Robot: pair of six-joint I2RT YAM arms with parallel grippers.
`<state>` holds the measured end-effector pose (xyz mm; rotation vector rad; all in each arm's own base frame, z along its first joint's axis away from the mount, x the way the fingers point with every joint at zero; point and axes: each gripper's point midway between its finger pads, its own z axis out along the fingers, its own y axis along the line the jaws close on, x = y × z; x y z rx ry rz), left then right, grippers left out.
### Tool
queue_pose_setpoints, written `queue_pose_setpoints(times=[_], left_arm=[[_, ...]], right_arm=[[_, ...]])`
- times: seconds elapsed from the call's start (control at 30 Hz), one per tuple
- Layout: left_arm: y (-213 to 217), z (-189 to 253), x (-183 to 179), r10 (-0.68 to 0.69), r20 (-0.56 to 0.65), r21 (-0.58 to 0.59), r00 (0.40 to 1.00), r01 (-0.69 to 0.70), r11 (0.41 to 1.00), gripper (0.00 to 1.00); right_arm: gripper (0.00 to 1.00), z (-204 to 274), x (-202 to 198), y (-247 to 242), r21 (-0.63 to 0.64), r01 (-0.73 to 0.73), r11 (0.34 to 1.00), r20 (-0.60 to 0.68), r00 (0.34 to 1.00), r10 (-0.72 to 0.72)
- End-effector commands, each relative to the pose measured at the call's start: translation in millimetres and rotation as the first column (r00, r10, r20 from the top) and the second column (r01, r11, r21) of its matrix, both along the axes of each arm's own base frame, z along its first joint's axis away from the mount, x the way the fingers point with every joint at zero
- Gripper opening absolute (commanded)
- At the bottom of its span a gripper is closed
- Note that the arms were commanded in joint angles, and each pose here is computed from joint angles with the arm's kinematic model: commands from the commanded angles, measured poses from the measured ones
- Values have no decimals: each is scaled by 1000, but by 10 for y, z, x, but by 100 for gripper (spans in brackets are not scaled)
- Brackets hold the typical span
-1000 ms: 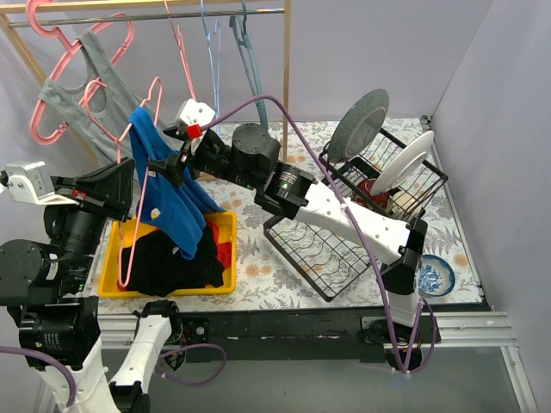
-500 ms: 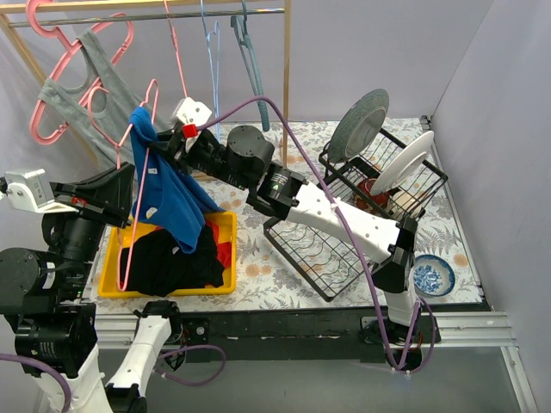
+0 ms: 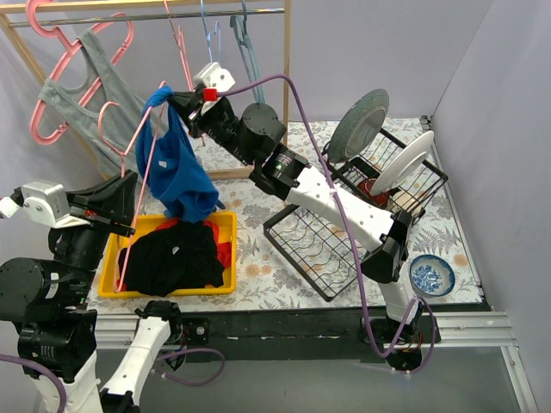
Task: Remove the tank top from the hanger
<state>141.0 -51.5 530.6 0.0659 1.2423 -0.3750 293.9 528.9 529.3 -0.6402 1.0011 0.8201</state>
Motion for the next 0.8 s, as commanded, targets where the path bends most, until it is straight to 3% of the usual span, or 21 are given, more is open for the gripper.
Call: queue_pose_setpoints(times=[0.0,0.17,0.33,0.53,0.63,0.67,0.77], left_arm=[[-63,129,-158,-44,82,105,996,35,994,0],[-212,87,-325,-143,104,212,984,119,970,0],[-165,91,-425,-133,121,259,984,98,961,0],[181,161,-552,30,193,232,981,-76,970,0],[301,238,-513,98,194,177,976,-133,975,0],[301,287,-463,102,187,166,977,-134,977,0],[356,459,-300,150,174,111,973,-170,979,0]], right_arm=[[1,571,74,-383,180,46,983,56,997,-57],[1,599,156,-451,182,62,981,48,996,-72],[1,560,285,-598,175,95,980,15,995,-99],[1,655,244,-710,165,73,984,32,996,-79],[1,636,48,-611,128,-37,991,52,998,31],[1,642,-149,-537,99,-146,984,84,987,138],[1,583,-523,-404,53,-296,954,73,954,291]])
